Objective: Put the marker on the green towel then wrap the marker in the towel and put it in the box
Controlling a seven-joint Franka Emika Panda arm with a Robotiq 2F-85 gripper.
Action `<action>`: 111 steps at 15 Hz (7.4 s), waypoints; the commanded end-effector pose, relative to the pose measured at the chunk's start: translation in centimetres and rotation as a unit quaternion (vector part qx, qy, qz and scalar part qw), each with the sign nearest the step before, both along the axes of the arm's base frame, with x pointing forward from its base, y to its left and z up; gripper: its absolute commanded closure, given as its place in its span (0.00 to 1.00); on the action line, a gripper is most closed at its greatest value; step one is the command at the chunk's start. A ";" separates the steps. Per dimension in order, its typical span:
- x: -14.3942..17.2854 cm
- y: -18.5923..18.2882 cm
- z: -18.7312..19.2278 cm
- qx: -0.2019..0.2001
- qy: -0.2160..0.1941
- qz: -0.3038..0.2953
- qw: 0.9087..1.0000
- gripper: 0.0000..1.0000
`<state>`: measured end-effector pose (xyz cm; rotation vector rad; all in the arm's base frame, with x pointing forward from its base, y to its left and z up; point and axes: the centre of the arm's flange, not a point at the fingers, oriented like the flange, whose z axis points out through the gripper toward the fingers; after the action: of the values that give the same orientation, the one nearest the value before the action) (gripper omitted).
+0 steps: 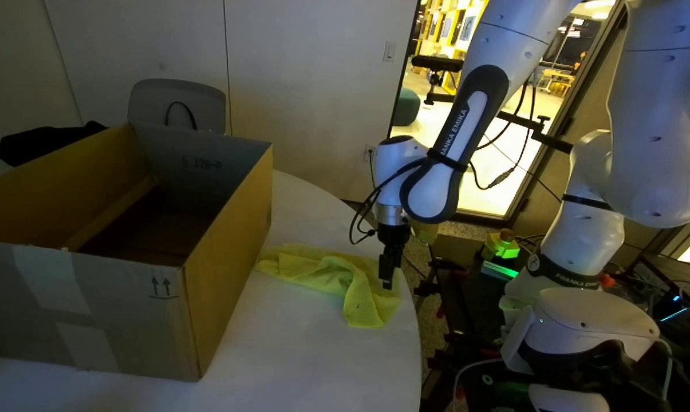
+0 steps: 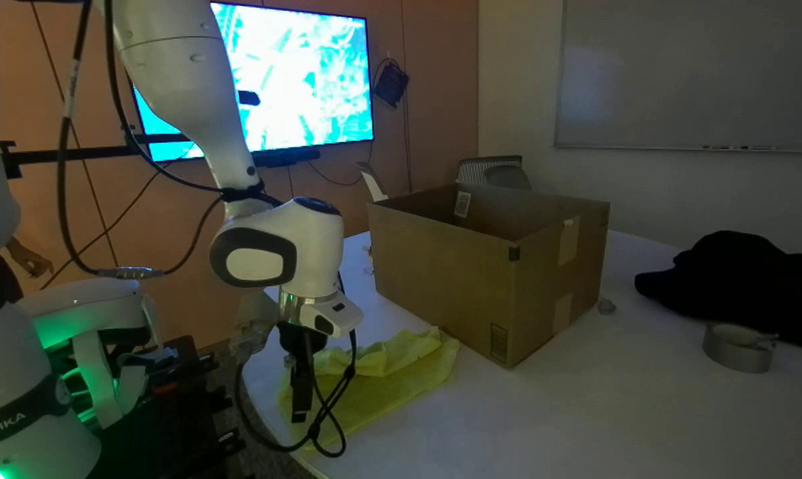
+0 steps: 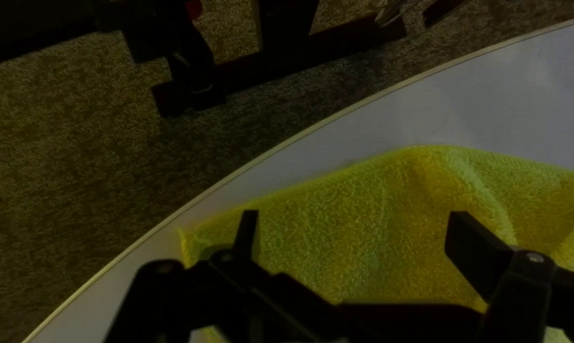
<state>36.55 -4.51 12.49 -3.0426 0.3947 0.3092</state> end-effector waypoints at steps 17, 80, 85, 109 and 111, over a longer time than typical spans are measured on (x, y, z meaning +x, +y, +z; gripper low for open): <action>2.2 1.1 2.4 0.045 -0.055 0.095 0.993 0.96; 8.4 7.3 9.7 0.013 -0.170 -0.215 0.962 0.00; 8.9 6.8 5.5 -0.047 -0.084 -0.138 0.986 0.00; 13.4 5.3 -3.1 -0.061 0.000 -0.098 0.993 0.43; 13.5 5.6 -2.6 -0.060 0.002 -0.095 0.994 0.57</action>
<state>49.60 0.67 10.21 -3.0917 0.7588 0.2444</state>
